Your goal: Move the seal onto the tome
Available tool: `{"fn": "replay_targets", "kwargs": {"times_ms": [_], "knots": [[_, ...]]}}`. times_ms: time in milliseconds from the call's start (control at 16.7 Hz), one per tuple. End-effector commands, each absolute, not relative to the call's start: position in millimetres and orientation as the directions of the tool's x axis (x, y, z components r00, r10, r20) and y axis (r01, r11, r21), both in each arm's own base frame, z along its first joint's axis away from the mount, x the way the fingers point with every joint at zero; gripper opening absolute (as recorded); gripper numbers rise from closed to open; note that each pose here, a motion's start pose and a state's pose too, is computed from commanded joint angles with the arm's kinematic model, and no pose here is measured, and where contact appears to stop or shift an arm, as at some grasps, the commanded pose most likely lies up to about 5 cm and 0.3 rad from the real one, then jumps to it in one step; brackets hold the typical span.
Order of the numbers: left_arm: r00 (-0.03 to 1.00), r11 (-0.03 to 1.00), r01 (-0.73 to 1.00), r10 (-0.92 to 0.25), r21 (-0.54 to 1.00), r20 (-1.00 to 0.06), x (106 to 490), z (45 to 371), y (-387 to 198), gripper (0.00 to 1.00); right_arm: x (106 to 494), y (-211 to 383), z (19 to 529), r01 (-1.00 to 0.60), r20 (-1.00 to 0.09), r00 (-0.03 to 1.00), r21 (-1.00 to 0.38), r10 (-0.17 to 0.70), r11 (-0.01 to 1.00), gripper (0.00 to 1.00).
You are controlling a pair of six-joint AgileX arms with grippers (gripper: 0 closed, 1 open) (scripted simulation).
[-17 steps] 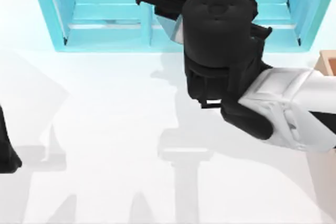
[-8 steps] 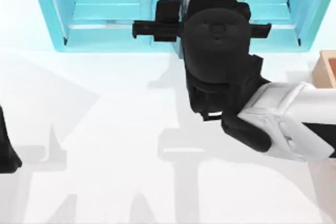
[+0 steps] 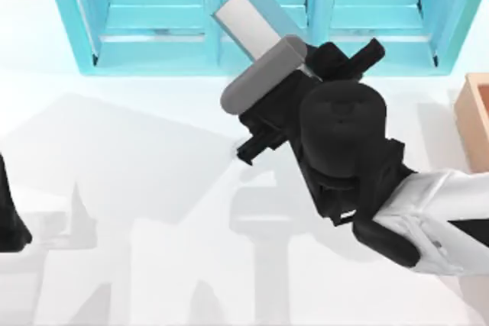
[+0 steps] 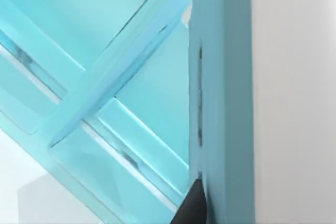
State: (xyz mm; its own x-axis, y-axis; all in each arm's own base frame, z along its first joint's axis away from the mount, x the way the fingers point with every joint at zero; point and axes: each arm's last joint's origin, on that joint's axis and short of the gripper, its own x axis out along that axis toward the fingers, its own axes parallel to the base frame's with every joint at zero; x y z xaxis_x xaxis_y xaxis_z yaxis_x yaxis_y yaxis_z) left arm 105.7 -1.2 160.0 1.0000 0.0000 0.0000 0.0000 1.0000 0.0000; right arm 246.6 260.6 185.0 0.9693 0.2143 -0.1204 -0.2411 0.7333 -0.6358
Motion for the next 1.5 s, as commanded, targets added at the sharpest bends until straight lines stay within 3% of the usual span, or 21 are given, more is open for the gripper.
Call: {"fn": "replay_targets", "kwargs": {"times_ms": [180, 360, 600, 1500], "knots": [[1.000, 1.000, 0.000, 0.000, 0.000, 0.000, 105.7, 160.0, -1.2, 1.00, 240.2, 244.0, 163.1, -0.276, -0.166, 0.950, -0.839, 0.264, 0.469, 0.00], [1.000, 1.000, 0.000, 0.000, 0.000, 0.000, 105.7, 160.0, -1.2, 1.00, 233.1, 226.4, 147.0, -0.279, -0.206, 0.930, -0.935, 0.304, 0.220, 0.00], [1.000, 1.000, 0.000, 0.000, 0.000, 0.000, 105.7, 160.0, -1.2, 1.00, 225.7, 209.1, 135.4, -0.264, -0.240, 0.911, -0.964, 0.335, 0.027, 0.00], [1.000, 1.000, 0.000, 0.000, 0.000, 0.000, 105.7, 160.0, -1.2, 1.00, 220.2, 204.5, 131.8, -0.268, -0.254, 0.907, -0.963, 0.337, -0.003, 0.00]]}}
